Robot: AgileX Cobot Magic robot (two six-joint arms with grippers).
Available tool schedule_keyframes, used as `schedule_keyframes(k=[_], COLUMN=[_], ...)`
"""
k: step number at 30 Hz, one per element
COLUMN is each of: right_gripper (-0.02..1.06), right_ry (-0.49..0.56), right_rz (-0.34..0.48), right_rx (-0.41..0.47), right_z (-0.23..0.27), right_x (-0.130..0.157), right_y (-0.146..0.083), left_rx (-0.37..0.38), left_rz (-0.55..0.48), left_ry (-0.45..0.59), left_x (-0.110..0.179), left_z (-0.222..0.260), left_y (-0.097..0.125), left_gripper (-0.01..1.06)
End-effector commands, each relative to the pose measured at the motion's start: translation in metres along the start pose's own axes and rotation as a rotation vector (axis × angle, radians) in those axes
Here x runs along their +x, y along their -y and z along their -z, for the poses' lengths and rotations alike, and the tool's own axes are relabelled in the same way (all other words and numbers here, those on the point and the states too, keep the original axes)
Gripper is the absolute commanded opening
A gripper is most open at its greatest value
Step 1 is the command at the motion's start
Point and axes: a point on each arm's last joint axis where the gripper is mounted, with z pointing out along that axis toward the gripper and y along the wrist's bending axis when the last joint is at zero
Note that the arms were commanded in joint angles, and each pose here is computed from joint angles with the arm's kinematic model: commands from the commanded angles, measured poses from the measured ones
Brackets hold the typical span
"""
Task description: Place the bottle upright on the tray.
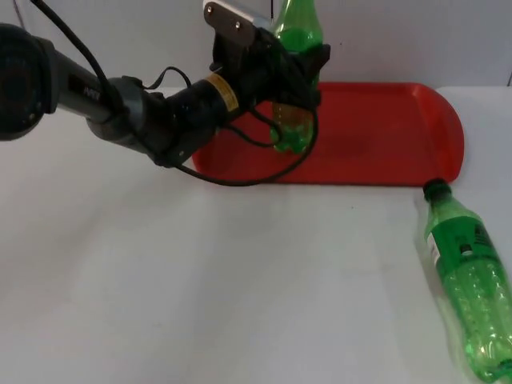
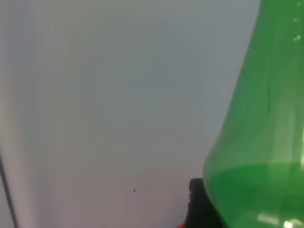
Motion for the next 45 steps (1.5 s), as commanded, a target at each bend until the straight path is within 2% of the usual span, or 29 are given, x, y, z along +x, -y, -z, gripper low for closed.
schedule_keyframes(k=[1,15,16,18,19,24,25,28,45], right_gripper=[1.05,1.05,1.05,1.05,1.05,1.05,1.05,1.05,1.05], right_ry=[0.008,0.008,0.008,0.008,0.008,0.008,0.008,0.008,0.008], right_rz=[-0.004,-0.004,-0.004,-0.004,-0.004,-0.004,-0.004,-0.004,-0.004], right_rx=[-0.001,-0.001,-0.001,-0.001,-0.001,-0.001,-0.001,-0.001,-0.001], right_z=[0.0000,0.0000,0.0000,0.0000,0.0000,0.0000,0.0000,0.0000,0.0000], right_x=[-0.0002,-0.0002,-0.0002,-0.0002,-0.0002,-0.0002,-0.0002,-0.0002,-0.0002], right_y=[-0.0002,-0.0002,-0.0002,-0.0002,-0.0002,-0.0002,-0.0002,-0.0002,-0.0002], left_rx=[0.004,0.024,0.028,0.028,0.028,0.028,0.028,0.025,0.027], left_rz=[-0.004,-0.014,-0.016,-0.014,-0.014,-0.014,-0.014,-0.001,0.009], left_ry=[0.012,0.005,0.004,0.004,0.004,0.004,0.004,0.011,0.012], left_x=[-0.0005,0.0001,0.0003,0.0003,0.0003,0.0003,0.0003,-0.0004,-0.0005], left_z=[-0.0013,-0.0013,-0.0013,-0.0013,-0.0013,-0.0013,-0.0013,-0.0013,-0.0013], left_y=[0.0015,0.0033,0.0036,0.0036,0.0036,0.0036,0.0036,0.0034,0.0035], left_gripper=[0.00,0.02,0.05,0.20,0.20,0.72,0.72,0.85,0.86])
